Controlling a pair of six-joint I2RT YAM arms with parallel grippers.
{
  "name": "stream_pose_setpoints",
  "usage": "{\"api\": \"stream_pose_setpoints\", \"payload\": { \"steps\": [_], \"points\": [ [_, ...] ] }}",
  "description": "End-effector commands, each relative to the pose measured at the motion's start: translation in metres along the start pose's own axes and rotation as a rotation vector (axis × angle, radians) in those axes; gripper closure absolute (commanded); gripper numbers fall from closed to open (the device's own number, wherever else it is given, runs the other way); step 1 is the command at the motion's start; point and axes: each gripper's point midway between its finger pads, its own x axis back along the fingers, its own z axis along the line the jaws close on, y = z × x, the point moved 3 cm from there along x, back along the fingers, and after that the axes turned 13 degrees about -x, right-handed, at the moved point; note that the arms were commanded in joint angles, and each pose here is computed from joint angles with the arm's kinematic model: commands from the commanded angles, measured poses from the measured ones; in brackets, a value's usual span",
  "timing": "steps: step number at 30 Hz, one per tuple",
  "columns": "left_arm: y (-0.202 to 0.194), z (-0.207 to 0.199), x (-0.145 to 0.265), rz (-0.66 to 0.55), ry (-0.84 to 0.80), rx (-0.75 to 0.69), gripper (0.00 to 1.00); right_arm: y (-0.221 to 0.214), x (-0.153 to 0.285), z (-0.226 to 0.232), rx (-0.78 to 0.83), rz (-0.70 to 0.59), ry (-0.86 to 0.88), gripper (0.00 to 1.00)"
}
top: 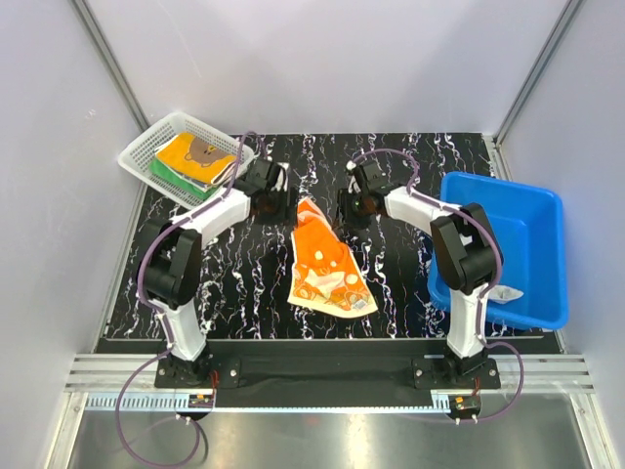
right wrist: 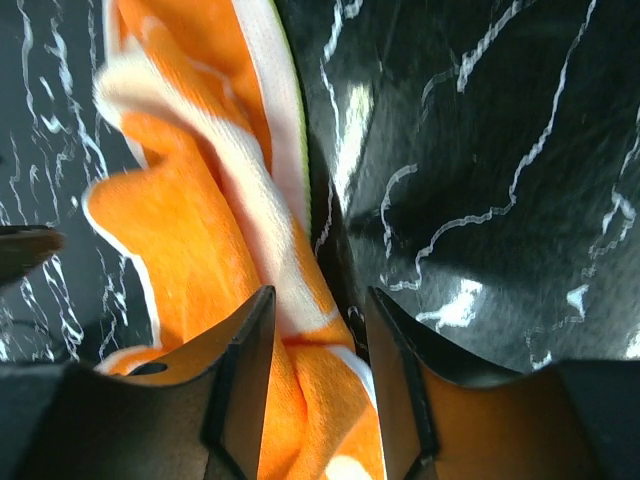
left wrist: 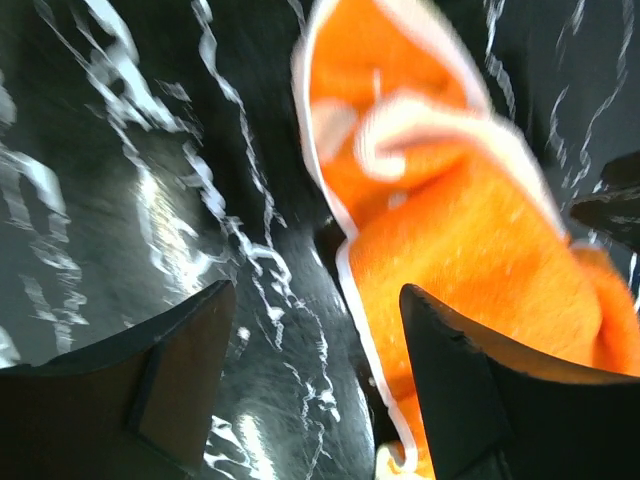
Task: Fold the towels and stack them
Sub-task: Flatten out the crumpled towel
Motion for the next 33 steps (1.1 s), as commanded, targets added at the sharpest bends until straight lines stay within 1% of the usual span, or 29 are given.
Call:
{"api": "stream_pose_setpoints", "payload": {
  "steps": [1, 2, 4, 6, 7, 8, 9, 10, 11, 12, 13, 15, 17, 18, 19, 21, 22, 23, 24, 26, 27, 28, 30, 31, 32, 33],
  "points": [
    [-0.019, -0.016, -0.013, 0.013, -0.111, 0.050, 0.30, 0.000, 0.018, 0.012, 0.023, -0.024, 0.060, 0.51],
    [-0.021, -0.019, -0.016, 0.006, -0.122, 0.052, 0.30, -0.002, 0.021, 0.011, 0.016, -0.029, 0.057, 0.51],
    [-0.032, -0.022, -0.023, 0.029, -0.136, 0.062, 0.30, -0.007, 0.024, 0.004, 0.013, -0.040, 0.038, 0.51],
    [-0.038, -0.027, -0.027, 0.048, -0.161, 0.061, 0.44, -0.007, 0.031, 0.005, 0.012, -0.057, 0.040, 0.50],
    [-0.040, -0.028, -0.028, 0.058, -0.168, 0.063, 0.57, -0.009, 0.034, 0.005, 0.004, -0.056, 0.041, 0.50],
    [-0.042, -0.029, -0.025, 0.073, -0.168, 0.061, 0.66, -0.010, 0.034, 0.005, 0.001, -0.055, 0.040, 0.50],
    [-0.043, -0.027, -0.022, 0.082, -0.150, 0.064, 0.84, -0.012, 0.035, 0.004, -0.002, -0.053, 0.038, 0.50],
    [-0.038, -0.025, -0.012, 0.065, -0.136, 0.055, 0.90, -0.015, 0.037, 0.002, -0.011, -0.051, 0.034, 0.50],
    [-0.042, -0.022, -0.003, 0.088, -0.117, 0.057, 0.96, -0.016, 0.038, 0.001, -0.013, -0.050, 0.029, 0.50],
    [-0.040, -0.018, 0.004, 0.083, -0.079, 0.049, 1.00, -0.018, 0.040, 0.000, -0.014, -0.050, 0.027, 0.50],
    [-0.032, -0.017, 0.024, 0.044, -0.065, 0.030, 1.00, -0.021, 0.041, -0.002, -0.017, -0.043, 0.024, 0.50],
    [-0.044, -0.010, 0.044, 0.071, -0.013, 0.017, 1.00, -0.023, 0.046, -0.001, -0.014, -0.045, 0.031, 0.49],
    [-0.052, -0.006, 0.064, 0.062, 0.016, 0.009, 1.00, -0.025, 0.050, -0.003, -0.013, -0.055, 0.026, 0.48],
    [-0.064, -0.005, 0.069, 0.096, 0.025, 0.011, 1.00, -0.025, 0.050, -0.004, -0.011, -0.057, 0.023, 0.47],
    [-0.082, -0.003, 0.068, 0.137, 0.033, 0.020, 1.00, -0.025, 0.049, -0.004, -0.009, -0.059, 0.028, 0.47],
    [-0.095, -0.004, 0.069, 0.129, 0.025, 0.040, 1.00, -0.026, 0.045, -0.002, -0.012, -0.048, 0.047, 0.47],
    [-0.099, -0.009, 0.066, 0.126, -0.008, 0.052, 1.00, -0.023, 0.043, 0.003, -0.013, -0.051, 0.064, 0.48],
    [-0.109, -0.015, 0.062, 0.136, -0.058, 0.064, 0.95, -0.025, 0.036, 0.002, -0.030, -0.030, 0.068, 0.49],
    [-0.098, -0.028, 0.059, 0.072, -0.147, 0.068, 0.87, -0.028, 0.035, 0.008, -0.037, -0.004, 0.097, 0.50],
    [-0.097, -0.038, 0.053, 0.030, -0.210, 0.133, 0.68, -0.034, 0.031, 0.017, -0.038, 0.014, 0.124, 0.50],
    [-0.084, -0.047, 0.050, -0.031, -0.277, 0.141, 0.57, -0.040, 0.030, 0.020, -0.037, 0.022, 0.136, 0.52],
    [-0.080, -0.051, 0.049, -0.046, -0.296, 0.164, 0.50, -0.048, 0.032, 0.031, -0.037, 0.032, 0.160, 0.52],
    [-0.077, -0.057, 0.046, -0.062, -0.338, 0.168, 0.40, -0.066, 0.032, 0.040, -0.045, 0.072, 0.209, 0.54],
    [-0.079, -0.058, 0.042, -0.052, -0.345, 0.166, 0.38, -0.074, 0.035, 0.048, -0.054, 0.088, 0.231, 0.55],
    [-0.079, -0.059, 0.041, -0.051, -0.350, 0.164, 0.36, -0.081, 0.036, 0.049, -0.057, 0.097, 0.234, 0.56],
    [-0.085, -0.061, 0.038, -0.038, -0.358, 0.165, 0.31, -0.089, 0.034, 0.042, -0.066, 0.097, 0.212, 0.56]
  ]
}}
